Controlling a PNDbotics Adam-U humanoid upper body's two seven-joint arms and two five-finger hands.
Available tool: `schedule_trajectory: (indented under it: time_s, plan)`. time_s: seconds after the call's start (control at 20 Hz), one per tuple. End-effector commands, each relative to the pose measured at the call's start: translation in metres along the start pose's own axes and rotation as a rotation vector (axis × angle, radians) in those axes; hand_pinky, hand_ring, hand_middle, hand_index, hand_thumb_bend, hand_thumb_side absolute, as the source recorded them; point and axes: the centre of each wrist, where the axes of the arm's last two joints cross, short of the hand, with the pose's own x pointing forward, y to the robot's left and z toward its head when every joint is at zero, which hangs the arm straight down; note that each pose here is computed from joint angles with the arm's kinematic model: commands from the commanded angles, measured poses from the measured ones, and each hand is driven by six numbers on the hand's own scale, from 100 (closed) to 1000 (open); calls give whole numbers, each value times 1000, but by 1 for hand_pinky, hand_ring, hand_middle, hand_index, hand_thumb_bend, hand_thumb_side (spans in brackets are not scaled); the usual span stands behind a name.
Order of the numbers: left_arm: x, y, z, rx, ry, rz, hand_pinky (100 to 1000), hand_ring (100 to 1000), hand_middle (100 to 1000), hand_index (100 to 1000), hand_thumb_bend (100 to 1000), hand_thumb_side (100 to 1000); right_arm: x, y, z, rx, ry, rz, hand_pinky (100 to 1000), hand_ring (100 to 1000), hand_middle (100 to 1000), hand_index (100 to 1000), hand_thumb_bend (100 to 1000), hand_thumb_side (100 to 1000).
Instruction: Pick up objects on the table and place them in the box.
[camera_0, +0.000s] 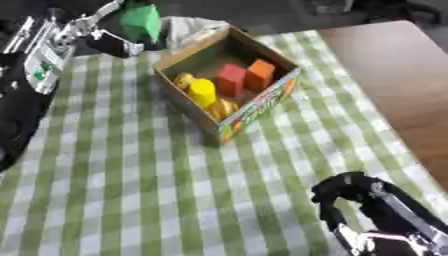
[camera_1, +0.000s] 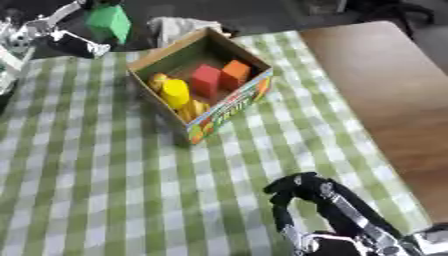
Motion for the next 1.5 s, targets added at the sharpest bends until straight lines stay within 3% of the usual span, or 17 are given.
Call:
schedule_trajectory:
  time_s: [0.05,0.2,0.4,0.65,0.75,0.8,1.0,1.15,1.35,1.4,1.5]
  plan:
    - [19,9,-12,-25,-88,-28,657,592,600,738,196,215,4,-3,0,4,-8,18,681,477,476,723,100,208]
    - [34,-7,-23,-88,-133,-25,685,641,663,788,236,235,4,-3,0,6,-10,15,682,477,477,723,100,208]
    - [43,-23,-29,-147,-158,-44,725,706,740,840,371,272,4,-3,-1,8,-11,12,682,478,478,723,100,210]
    - [47,-31,-27,-142,-170,-75,784,776,821,906,430,291,3,-3,-1,8,-11,12,682,478,480,724,100,209]
    - [47,-29,-23,-134,-177,-83,793,786,835,914,399,329,3,-3,-1,7,-9,13,682,478,480,724,100,209]
    - [47,-26,-20,-126,-181,-79,788,781,828,912,373,306,3,-3,-1,6,-8,14,682,478,481,724,100,210]
    - [45,-4,7,22,-179,30,747,736,767,882,120,205,2,-3,1,0,2,14,683,478,482,724,100,209]
    - [51,11,23,80,-174,107,747,736,767,882,120,205,1,-3,2,0,5,15,683,478,482,724,100,209]
    - [58,20,78,318,-151,336,717,707,718,850,100,226,-1,-3,6,-8,22,15,682,480,485,723,100,208]
    - [62,19,89,359,-137,401,702,690,694,836,100,325,-1,-3,6,-11,22,16,682,480,487,723,100,208]
    - [69,13,108,415,-98,526,693,681,678,828,100,375,-2,-3,7,-16,25,16,682,480,487,723,100,206]
